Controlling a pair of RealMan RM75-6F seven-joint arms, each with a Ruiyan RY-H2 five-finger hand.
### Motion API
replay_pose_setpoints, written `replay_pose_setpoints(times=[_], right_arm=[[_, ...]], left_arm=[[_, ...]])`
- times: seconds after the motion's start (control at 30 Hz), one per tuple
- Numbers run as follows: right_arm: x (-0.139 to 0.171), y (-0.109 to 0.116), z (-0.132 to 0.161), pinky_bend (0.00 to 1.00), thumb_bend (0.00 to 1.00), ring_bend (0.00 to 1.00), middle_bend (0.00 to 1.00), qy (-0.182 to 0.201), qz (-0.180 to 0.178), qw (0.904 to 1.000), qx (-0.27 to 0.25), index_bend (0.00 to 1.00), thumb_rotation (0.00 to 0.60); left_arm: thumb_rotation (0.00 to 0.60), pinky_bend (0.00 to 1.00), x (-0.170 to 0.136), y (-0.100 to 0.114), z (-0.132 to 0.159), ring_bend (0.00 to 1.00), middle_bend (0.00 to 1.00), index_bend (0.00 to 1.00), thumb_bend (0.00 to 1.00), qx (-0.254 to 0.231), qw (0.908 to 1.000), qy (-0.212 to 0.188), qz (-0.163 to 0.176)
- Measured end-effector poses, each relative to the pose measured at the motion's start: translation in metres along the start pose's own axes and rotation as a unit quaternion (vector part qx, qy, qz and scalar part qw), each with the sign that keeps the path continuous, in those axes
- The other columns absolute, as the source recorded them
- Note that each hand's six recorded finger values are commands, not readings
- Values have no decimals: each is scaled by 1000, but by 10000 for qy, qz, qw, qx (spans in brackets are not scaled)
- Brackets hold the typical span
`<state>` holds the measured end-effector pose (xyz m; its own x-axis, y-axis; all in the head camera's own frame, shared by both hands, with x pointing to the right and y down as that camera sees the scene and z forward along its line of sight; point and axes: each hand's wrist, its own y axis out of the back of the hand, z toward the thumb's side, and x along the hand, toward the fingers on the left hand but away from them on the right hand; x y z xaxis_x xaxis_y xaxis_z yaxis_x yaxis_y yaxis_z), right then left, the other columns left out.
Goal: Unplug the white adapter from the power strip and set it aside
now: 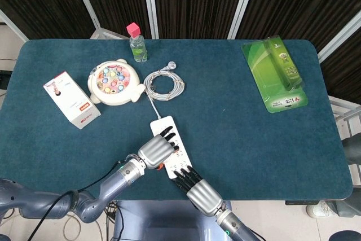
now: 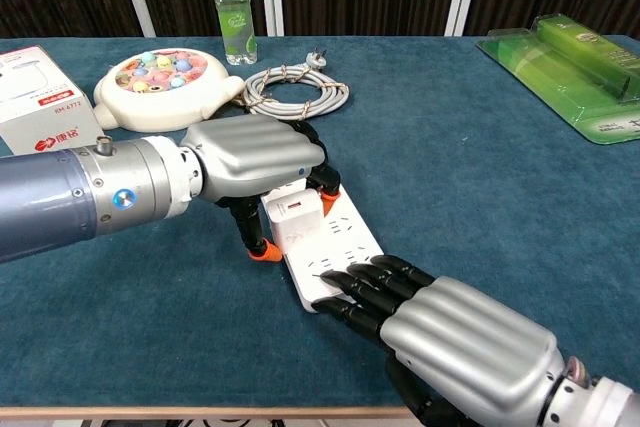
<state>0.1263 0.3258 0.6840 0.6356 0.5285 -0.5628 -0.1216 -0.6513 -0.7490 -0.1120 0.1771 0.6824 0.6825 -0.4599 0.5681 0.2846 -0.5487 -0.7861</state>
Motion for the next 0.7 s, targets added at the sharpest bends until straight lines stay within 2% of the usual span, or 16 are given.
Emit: replay_pose_setpoints(times=[0.17, 0.47, 0.7], right_arm=[[0, 0, -1, 29, 872, 0, 12, -16, 12, 10000, -12, 0, 600], [0, 0, -1, 29, 872, 0, 12, -14, -1, 10000, -19, 0, 600], [2, 0, -2, 29, 872, 0, 13, -38, 5, 10000, -11, 0, 600]], left_arm=[[600, 70, 0, -2, 1, 147, 510, 494, 187, -29, 10000, -1, -23], [600, 86, -1, -3, 1, 184, 587, 567, 326, -17, 10000, 17, -20], [600, 95, -2, -4, 2, 204, 631, 611, 390, -51, 10000, 23, 33]])
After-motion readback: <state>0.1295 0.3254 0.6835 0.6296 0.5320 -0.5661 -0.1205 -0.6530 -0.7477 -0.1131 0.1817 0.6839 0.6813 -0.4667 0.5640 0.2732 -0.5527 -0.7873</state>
